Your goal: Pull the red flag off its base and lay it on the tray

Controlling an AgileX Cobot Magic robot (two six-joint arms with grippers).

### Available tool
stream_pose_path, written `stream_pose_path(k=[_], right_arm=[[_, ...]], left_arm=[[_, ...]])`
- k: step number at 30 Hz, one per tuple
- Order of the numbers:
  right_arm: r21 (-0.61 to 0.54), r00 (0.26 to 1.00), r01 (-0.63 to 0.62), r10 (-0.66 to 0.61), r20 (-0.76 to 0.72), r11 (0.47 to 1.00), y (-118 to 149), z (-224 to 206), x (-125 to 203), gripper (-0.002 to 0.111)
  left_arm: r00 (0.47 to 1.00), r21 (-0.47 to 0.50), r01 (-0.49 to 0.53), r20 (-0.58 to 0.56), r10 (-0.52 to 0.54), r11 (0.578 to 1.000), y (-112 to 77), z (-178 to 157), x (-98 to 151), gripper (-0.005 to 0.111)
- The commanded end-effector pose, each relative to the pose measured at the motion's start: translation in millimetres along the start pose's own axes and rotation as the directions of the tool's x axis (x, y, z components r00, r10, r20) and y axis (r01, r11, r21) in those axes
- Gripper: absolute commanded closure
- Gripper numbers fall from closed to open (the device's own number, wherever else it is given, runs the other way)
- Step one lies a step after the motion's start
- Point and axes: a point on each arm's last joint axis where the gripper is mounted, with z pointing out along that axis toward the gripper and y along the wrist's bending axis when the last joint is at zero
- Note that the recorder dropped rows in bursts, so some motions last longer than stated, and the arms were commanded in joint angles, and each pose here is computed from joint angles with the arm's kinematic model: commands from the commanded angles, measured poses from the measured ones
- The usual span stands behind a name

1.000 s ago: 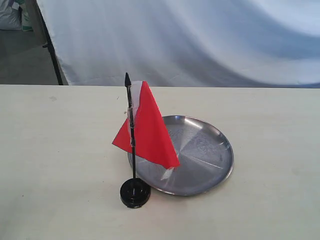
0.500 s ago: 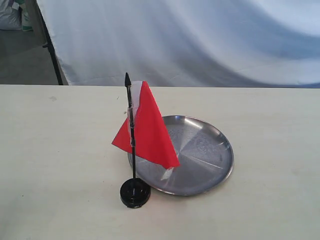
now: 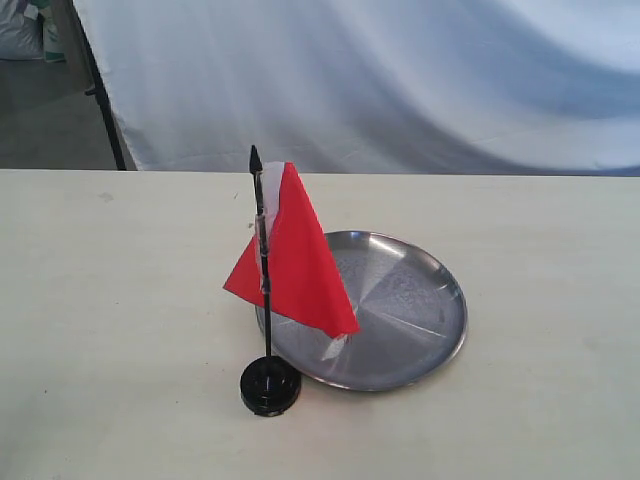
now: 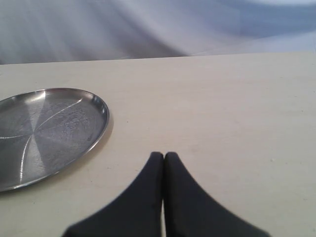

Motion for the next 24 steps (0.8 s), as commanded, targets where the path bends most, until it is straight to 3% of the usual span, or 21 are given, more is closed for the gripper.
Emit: stream_pose_path(k=[1,6,11,14,18,24], right_arm=[[0.004,1.000,-0.007,0.007,0.006,1.000,-0.2,-0.1,0.7,0.109],[0.004,1.000,-0.007,0.007,0.006,1.000,-0.2,-0.1,0.7,0.109],[0.004,1.000,-0.007,0.007,0.006,1.000,-0.2,-0.1,0.7,0.109],[0.004,1.000,-0.007,0.007,0.006,1.000,-0.2,-0.1,0.7,0.109],[0.004,1.000,-0.007,0.007,0.006,1.000,-0.2,-0.1,0.7,0.109],[0.004,1.000,-0.007,0.007,0.006,1.000,-0.2,-0.1,0.7,0.109]], left_arm=[[1.000,-0.002,0.002,0.002,-0.002,1.000,0.2,0.2,0.8,0.107],[1.000,0.001,0.008,0.018,-0.008,1.000,-0.1,0.2,-0.6,0.107],[0.980,0.015,0.036,0.194,-0.039,0.999,-0.7,-1.5,-16.6,0.107],[0.933,0.026,0.048,0.356,-0.054,0.999,-0.7,-5.8,-31.4,0.107],[0.831,0.038,0.048,0.552,-0.061,0.998,-0.5,-15.0,-49.3,0.107],[0.729,0.054,0.051,0.681,-0.074,0.997,-0.4,-24.3,-61.1,0.107]])
